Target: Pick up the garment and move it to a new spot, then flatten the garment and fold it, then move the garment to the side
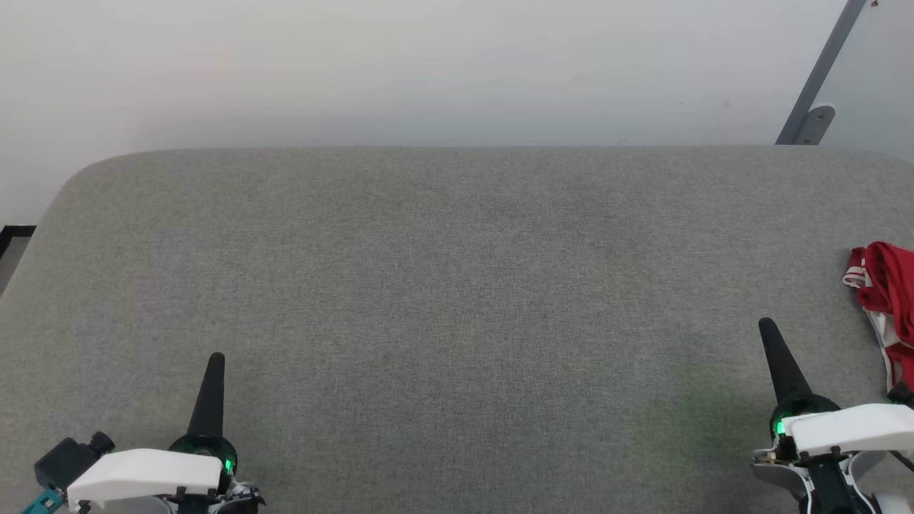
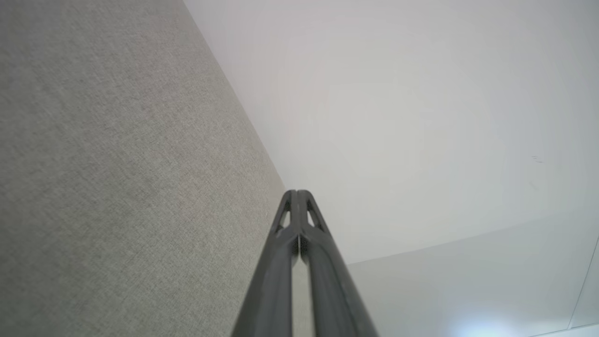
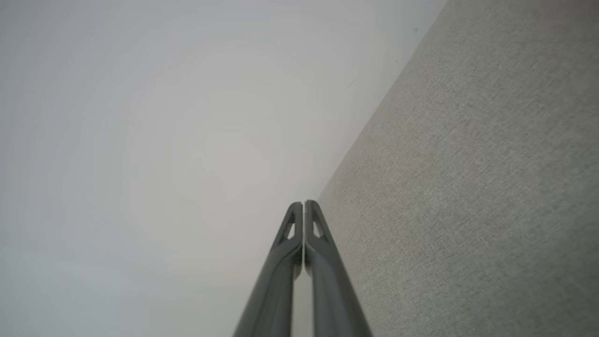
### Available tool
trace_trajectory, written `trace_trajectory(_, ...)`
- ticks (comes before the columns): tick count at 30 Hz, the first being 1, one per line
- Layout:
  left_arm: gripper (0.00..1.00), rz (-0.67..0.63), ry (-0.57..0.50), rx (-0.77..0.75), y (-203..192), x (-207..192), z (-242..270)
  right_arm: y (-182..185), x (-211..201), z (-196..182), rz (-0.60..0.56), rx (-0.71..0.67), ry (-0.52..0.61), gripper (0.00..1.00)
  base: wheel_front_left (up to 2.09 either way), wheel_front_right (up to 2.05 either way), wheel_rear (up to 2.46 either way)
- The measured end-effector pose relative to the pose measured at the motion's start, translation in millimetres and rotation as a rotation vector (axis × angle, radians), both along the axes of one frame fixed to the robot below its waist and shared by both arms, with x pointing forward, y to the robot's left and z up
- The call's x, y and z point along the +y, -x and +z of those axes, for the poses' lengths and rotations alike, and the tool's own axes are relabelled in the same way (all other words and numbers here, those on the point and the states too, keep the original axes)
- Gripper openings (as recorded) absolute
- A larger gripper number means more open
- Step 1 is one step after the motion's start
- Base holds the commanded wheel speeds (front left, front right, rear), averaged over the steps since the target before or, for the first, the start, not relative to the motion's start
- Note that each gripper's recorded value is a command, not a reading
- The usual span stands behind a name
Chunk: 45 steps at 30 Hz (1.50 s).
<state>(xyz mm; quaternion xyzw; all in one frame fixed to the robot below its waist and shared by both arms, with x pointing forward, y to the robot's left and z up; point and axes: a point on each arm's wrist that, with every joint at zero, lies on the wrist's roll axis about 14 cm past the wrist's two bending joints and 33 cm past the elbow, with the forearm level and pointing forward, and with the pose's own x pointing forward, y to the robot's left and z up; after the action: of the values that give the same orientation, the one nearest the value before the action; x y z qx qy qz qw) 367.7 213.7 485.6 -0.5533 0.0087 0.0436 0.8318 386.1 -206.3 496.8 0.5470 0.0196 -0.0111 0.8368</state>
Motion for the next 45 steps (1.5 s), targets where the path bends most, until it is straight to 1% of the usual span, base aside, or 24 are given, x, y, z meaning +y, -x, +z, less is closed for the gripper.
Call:
trace_trajectory(29,0.00,-0.027,0.254,-0.039,-13,-9,11,-1,5,4,-0.008,-0.016,-0.261,0.00,0.00,0.00,0.00)
trace_trajectory(45,0.00,-0.043,0.365,-0.060,-18,-13,17,-1,5,7,-0.014,-0.030,-0.375,0.00,0.00,0.00,0.00)
